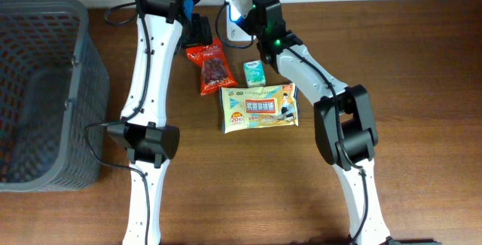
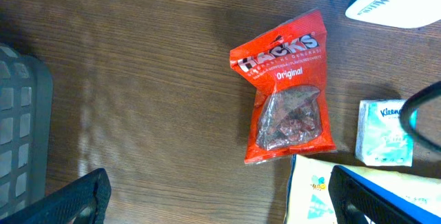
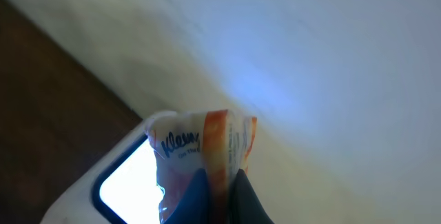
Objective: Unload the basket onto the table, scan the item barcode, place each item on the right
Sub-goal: 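Lift the orange tissue pack to the scanner window with the right gripper, then carry the orange tissue pack right and drop it at the table edge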
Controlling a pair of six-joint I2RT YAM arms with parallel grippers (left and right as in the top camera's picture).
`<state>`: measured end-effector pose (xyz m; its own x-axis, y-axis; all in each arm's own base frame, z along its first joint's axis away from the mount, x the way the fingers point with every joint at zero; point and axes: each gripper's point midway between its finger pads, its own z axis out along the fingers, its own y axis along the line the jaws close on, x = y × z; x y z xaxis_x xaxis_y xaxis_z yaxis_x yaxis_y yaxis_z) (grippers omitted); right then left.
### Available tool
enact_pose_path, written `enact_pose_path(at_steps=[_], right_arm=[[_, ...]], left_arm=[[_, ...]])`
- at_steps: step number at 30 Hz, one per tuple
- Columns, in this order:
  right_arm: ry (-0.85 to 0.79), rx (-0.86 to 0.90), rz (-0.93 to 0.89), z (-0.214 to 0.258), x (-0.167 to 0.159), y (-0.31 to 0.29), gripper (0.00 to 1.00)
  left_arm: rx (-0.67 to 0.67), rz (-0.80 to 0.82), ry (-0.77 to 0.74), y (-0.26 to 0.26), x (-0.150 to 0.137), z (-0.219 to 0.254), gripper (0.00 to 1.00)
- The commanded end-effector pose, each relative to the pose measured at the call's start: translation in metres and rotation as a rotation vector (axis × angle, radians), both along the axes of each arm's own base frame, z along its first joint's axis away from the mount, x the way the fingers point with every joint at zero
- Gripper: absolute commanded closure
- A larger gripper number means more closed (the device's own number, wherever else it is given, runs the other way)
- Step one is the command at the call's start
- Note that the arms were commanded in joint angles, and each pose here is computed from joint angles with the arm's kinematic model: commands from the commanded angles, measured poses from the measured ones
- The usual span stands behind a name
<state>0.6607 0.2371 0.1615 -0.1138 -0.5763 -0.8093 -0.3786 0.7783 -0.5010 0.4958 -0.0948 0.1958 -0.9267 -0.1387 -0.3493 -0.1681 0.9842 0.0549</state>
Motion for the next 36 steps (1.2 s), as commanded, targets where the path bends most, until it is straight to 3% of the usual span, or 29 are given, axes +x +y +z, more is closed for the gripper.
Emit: enact_pose_path(at_steps=[1, 4, 8, 14, 20, 27, 28, 29, 33, 34, 36], right_arm=[[-0.005, 0.274, -0.266, 0.041, 0.018, -0.077, 0.96], [0.048, 0.541, -0.472, 0.065, 0.017, -0.163, 0.96], [0.154, 0.655, -0.763, 0.055, -0.011, -0.296, 0.96], [0.386, 0.706, -1.195, -0.015, -0.103, -0.466, 0.96], [0.440, 0.755, -1.453, -0.046, -0.191, -0.579, 0.96], [0.440, 0.807, -1.599, -0.083, -0.256, -0.641, 0.93], [0.453, 0.810, -1.618, -0.093, -0.266, -0.646, 0.56], [0.463, 0.813, -1.629, -0.098, -0.271, -0.648, 0.01], [0.517, 0.832, -1.626, -0.106, -0.279, -0.642, 0.01], [0.536, 0.864, -1.558, -0.105, -0.270, -0.635, 0.01], [0.568, 1.030, -1.196, -0.084, -0.222, -0.595, 0.01]], left_arm=[[0.000, 0.006, -0.022, 0.001, -0.001, 0.009, 0.01], [0.000, 0.003, -0.022, -0.001, -0.001, 0.009, 0.01], [0.000, 0.004, -0.022, -0.001, -0.001, 0.009, 0.01], [0.000, 0.002, -0.022, -0.001, -0.001, 0.009, 0.01], [0.000, 0.002, -0.022, -0.001, -0.001, 0.009, 0.01], [0.000, 0.002, -0.022, -0.001, -0.001, 0.009, 0.01], [0.000, 0.002, -0.022, -0.001, -0.001, 0.009, 0.01], [0.000, 0.002, -0.022, -0.001, -0.001, 0.009, 0.01], [0.000, 0.002, -0.022, -0.001, -0.001, 0.009, 0.01], [0.000, 0.002, -0.022, -0.001, -0.001, 0.009, 0.01], [0.000, 0.002, -0.022, -0.001, -0.001, 0.009, 0.01]])
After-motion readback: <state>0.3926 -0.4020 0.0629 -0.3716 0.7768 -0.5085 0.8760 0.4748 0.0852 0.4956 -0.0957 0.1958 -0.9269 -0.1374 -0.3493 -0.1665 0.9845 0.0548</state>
